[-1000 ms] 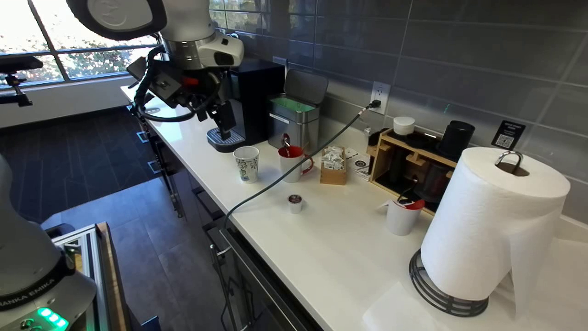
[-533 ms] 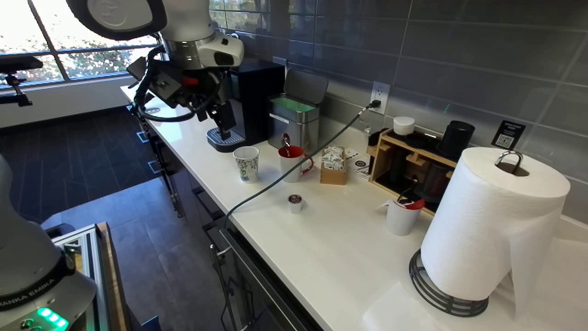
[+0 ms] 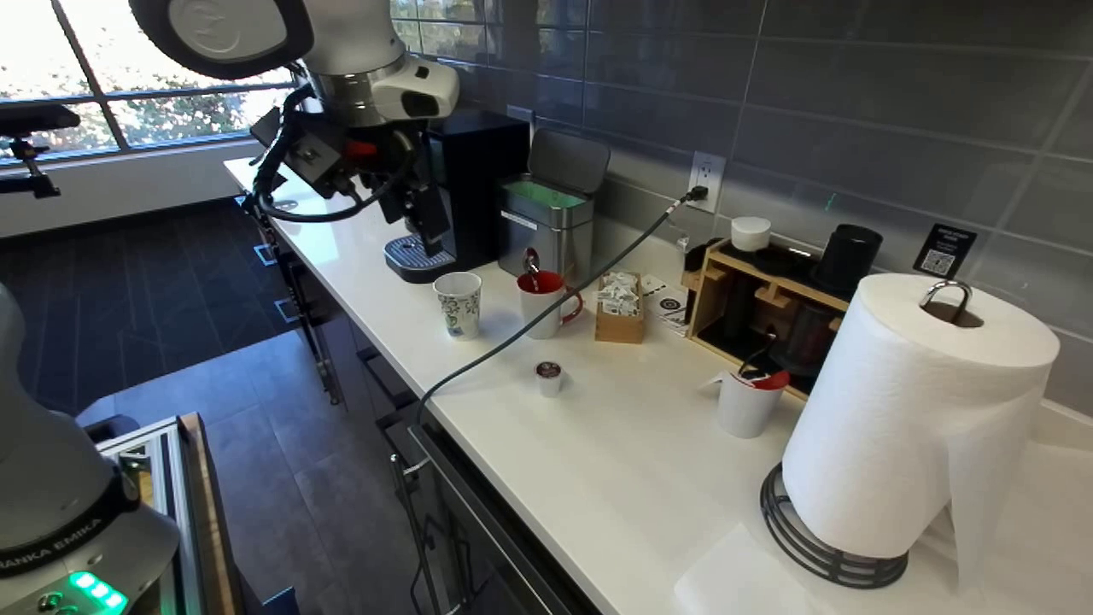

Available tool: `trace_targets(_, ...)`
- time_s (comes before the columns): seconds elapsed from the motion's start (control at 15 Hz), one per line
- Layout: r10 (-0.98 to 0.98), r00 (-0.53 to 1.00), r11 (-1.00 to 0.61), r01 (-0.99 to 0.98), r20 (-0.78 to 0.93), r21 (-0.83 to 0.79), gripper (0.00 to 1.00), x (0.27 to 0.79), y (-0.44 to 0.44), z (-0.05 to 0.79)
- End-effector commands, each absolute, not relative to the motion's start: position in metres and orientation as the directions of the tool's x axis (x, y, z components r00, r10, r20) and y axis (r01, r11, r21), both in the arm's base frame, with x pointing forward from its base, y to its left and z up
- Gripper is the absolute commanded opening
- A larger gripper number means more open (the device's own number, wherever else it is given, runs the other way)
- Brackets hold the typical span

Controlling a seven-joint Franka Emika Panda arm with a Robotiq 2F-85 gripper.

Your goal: Put the capsule in the coffee machine

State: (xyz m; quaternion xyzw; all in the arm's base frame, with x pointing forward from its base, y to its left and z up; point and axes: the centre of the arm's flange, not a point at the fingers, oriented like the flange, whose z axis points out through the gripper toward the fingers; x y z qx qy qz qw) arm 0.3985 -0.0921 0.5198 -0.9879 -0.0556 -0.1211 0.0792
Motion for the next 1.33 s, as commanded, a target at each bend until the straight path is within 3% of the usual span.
trace_targets(0.0,-0.008,0.949,-0.999,0.006,0.314,-0.042,1.00,0.438,-0.091,0.498)
trace_targets(0.4,-0.024,0.958,-0.991,-0.060,0.286,0.117,1.00,0.478,-0.110,0.442)
trace_targets(0.53,-0.024,0.975,-0.994,-0.046,0.221,0.096,1.00,0.485,-0.117,0.419)
trace_targets(0.6,-0.018,0.965,-0.996,-0.041,0.260,0.084,1.00,0.469,-0.112,0.435)
trace_targets(1.27,-0.056,0.979,-0.987,-0.084,0.197,0.139,1.00,0.498,-0.101,0.395)
